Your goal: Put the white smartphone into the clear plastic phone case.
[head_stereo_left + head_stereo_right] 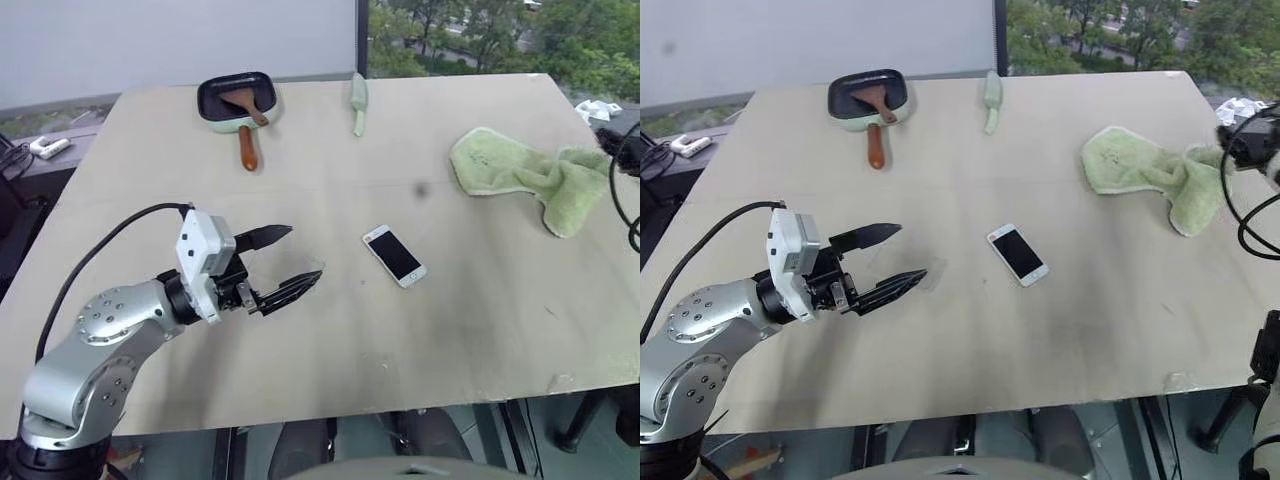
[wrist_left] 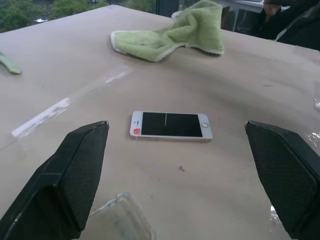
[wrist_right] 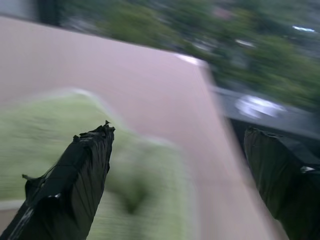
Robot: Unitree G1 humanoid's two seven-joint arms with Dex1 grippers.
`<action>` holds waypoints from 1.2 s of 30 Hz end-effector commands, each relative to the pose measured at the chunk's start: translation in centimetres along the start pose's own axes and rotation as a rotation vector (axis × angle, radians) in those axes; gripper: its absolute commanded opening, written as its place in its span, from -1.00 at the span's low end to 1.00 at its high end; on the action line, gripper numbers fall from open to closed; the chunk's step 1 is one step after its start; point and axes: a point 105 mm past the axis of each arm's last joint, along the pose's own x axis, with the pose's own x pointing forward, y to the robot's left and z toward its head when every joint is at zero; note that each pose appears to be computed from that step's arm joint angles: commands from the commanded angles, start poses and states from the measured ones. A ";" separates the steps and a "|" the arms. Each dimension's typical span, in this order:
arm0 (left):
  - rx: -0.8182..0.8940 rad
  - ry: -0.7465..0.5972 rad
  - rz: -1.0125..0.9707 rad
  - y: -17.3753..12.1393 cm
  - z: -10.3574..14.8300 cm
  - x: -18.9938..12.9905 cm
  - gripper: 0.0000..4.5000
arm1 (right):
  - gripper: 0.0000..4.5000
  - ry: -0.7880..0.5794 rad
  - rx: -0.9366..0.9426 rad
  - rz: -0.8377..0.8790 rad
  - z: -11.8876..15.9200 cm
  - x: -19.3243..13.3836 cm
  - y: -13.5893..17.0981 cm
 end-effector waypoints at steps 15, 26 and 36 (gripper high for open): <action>0.074 0.204 -0.082 3.6 -4.1 -2.3 1.00 | 0.97 -0.247 0.080 1.137 0.6 -12.0 21.8; 0.173 0.359 -0.323 6.9 -8.2 -0.7 1.00 | 0.97 -0.138 0.011 1.178 -3.0 -14.0 21.4; 0.214 0.494 -0.395 8.7 -10.2 -0.1 0.89 | 0.99 -0.166 -0.032 1.228 -3.1 -15.6 21.9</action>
